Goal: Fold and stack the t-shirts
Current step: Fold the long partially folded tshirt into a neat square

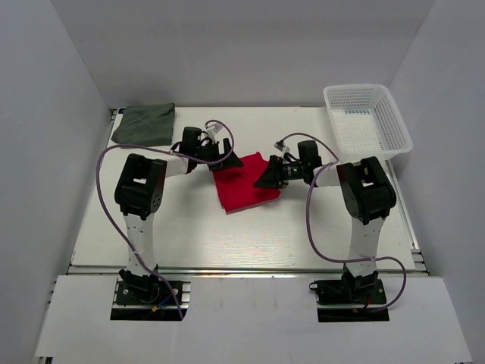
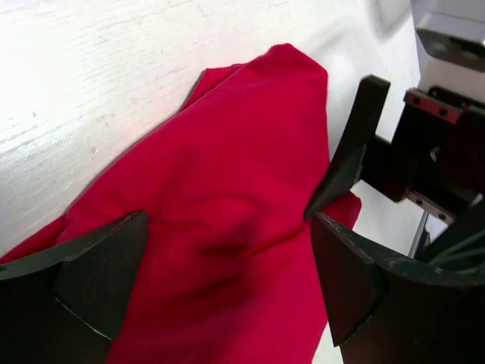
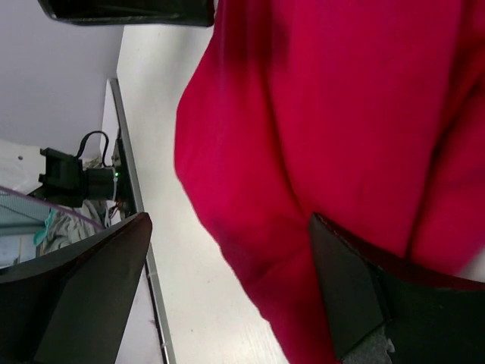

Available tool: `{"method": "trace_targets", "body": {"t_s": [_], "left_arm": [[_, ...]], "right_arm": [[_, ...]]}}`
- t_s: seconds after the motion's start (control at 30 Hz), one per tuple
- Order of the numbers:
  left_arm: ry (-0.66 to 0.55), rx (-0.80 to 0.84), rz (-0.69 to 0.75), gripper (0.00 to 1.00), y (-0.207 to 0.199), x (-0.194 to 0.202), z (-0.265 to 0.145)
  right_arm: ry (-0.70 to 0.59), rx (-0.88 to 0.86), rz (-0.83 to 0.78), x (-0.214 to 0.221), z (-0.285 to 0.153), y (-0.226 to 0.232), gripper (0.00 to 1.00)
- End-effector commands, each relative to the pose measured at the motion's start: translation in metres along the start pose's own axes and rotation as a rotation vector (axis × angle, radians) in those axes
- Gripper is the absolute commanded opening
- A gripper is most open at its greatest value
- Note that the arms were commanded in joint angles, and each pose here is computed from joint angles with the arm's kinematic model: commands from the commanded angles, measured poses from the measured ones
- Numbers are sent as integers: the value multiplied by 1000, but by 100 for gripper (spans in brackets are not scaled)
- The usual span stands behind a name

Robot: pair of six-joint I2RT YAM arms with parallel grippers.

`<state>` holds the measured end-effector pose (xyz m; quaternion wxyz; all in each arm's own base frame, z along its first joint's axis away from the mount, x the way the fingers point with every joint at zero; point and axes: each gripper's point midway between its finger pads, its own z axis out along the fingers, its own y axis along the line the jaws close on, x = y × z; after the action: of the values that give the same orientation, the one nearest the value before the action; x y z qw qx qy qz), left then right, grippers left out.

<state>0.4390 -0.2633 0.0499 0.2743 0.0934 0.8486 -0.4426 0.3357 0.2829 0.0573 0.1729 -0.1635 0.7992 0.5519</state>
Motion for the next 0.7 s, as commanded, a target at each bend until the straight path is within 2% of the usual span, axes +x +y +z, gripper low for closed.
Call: {"method": "trace_targets", "body": {"t_s": [0.0, 0.23, 0.33, 0.5, 0.57, 0.67], "left_arm": [[79, -38, -6, 100, 27, 31, 6], [80, -61, 90, 100, 29, 13, 0], [36, -55, 154, 100, 9, -22, -8], [-35, 55, 237, 100, -45, -65, -15], [-52, 98, 242, 100, -69, -72, -23], [-68, 79, 230, 100, -77, -63, -39]], "right_arm": [[-19, 150, 53, 11, -9, -46, 90], [-60, 268, 48, 4, -33, -64, 90], [-84, 285, -40, -13, -41, -48, 90], [-145, 317, -192, -42, -62, 7, 90], [-151, 306, -228, -44, -60, 22, 90], [-146, 220, -290, -41, -55, 57, 90]]}}
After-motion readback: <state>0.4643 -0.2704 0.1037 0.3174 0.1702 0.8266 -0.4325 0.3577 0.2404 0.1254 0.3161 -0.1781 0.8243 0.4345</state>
